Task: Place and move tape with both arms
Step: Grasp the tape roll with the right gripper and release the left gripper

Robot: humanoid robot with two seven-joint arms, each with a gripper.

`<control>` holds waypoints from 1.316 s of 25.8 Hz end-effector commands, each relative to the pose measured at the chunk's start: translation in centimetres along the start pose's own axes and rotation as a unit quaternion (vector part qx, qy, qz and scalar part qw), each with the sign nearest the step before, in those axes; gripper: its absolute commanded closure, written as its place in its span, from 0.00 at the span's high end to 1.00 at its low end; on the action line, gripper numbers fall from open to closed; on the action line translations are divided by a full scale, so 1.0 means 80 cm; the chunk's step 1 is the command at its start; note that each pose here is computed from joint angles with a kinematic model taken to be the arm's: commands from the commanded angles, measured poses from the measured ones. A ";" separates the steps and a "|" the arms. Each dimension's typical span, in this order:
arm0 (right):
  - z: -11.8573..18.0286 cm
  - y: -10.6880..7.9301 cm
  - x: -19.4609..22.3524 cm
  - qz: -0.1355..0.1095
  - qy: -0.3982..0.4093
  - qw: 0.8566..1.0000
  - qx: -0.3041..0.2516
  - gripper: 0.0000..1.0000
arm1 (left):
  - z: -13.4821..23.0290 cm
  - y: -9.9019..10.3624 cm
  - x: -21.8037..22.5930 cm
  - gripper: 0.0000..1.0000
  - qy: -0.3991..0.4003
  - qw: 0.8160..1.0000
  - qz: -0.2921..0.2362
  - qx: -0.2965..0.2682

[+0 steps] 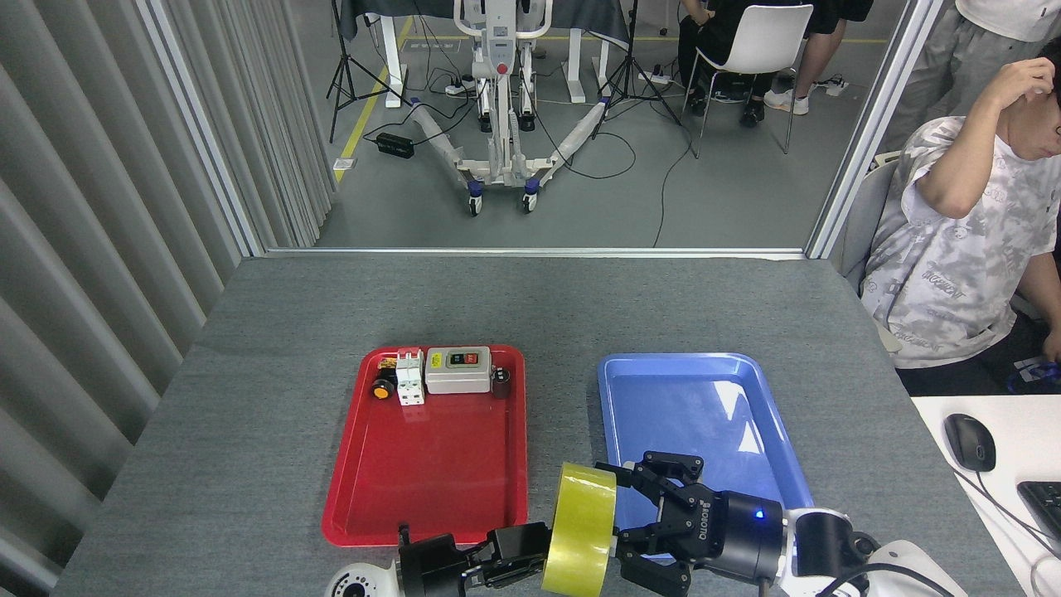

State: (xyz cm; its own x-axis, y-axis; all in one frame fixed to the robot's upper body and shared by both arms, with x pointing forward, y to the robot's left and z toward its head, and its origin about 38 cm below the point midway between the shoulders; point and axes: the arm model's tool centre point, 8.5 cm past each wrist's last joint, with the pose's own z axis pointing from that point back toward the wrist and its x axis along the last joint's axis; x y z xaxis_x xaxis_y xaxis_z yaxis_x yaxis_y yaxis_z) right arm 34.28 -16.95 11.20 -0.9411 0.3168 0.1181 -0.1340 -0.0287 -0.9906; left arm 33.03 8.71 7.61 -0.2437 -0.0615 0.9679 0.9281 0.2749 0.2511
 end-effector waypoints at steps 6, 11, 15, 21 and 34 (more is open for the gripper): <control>0.000 0.003 -0.002 -0.003 0.003 1.000 0.002 0.45 | 0.003 0.001 -0.005 0.07 0.000 1.000 -0.001 0.003; -0.003 0.007 -0.004 -0.008 0.006 1.000 0.002 0.43 | 0.005 0.005 -0.004 0.07 -0.006 1.000 0.001 0.007; -0.009 0.002 -0.009 -0.005 0.006 1.000 -0.003 0.40 | 0.006 0.006 -0.004 0.07 -0.018 1.000 -0.001 0.009; -0.011 0.005 -0.012 -0.005 0.009 1.000 0.000 0.35 | 0.012 0.008 -0.008 0.07 -0.015 1.000 -0.003 0.012; -0.019 0.008 -0.014 -0.008 0.011 1.000 -0.001 0.26 | 0.019 0.009 -0.010 0.07 -0.020 1.000 -0.010 0.017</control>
State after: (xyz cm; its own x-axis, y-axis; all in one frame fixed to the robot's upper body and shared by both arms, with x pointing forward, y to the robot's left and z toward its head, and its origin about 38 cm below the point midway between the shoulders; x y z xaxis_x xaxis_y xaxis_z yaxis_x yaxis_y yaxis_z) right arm 35.69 -15.98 10.39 -0.9327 0.3358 0.1316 -0.1469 -0.0204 -0.9889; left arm 33.50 10.29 7.01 -0.2665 -0.0293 0.9634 0.9149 0.3068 0.2624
